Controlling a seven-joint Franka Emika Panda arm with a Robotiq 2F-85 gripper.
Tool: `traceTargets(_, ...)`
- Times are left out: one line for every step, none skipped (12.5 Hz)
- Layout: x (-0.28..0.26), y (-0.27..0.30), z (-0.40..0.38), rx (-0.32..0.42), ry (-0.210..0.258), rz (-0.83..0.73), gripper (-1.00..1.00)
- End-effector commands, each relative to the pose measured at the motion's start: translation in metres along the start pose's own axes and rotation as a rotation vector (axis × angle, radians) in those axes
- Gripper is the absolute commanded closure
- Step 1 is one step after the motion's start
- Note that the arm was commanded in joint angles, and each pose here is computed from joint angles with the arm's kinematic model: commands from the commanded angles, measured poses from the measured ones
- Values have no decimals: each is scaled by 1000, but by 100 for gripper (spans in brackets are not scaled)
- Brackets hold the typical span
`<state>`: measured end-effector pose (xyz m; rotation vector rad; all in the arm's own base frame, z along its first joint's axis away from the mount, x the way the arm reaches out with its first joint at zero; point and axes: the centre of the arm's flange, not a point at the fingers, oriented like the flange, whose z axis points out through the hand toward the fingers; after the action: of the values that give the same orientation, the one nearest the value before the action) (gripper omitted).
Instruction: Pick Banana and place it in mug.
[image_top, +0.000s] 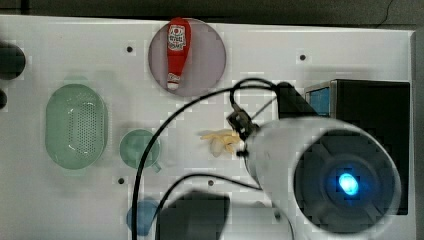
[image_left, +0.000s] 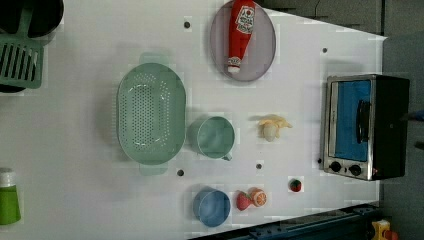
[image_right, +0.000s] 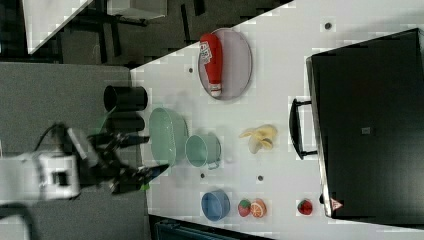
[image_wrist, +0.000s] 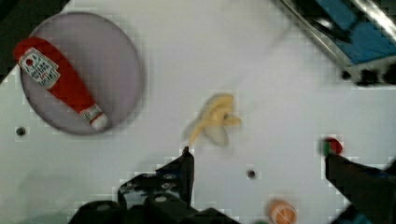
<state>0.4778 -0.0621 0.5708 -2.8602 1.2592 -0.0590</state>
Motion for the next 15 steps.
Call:
traceTargets(-22, -27, 128, -107, -101, -62, -100)
traceTargets(-23, -29, 151, -97, -89, -77, -100)
traceTargets(-25, -30, 175, -90, -80, -82, -100)
traceTargets(-29, -28, 216, -88, -76, -85, -100)
traceTargets(-31, -26, 240, -93, -82, -89, -100)
traceTargets(-34, -24, 262, -101, -89, -97, -100)
traceTargets(-36, -22, 284, -108, -98, -113, -100)
traceTargets(-37, -22, 317, -103, -98, -199, -100)
traceTargets(-36, -23, 335, -94, -93, -260, -100)
traceTargets(-36, -23, 351, -88, -88, -299, -100)
traceTargets(-35, -22, 367, -84, -82, -301, -100)
traceTargets(-35, -22, 380, -80, -75, -301, -100)
traceTargets(-36, -21, 392, -78, -72, -304, -100)
traceTargets(-38, -20, 403, -79, -73, -304, -100)
traceTargets(-40, -19, 410, -80, -74, -306, -93)
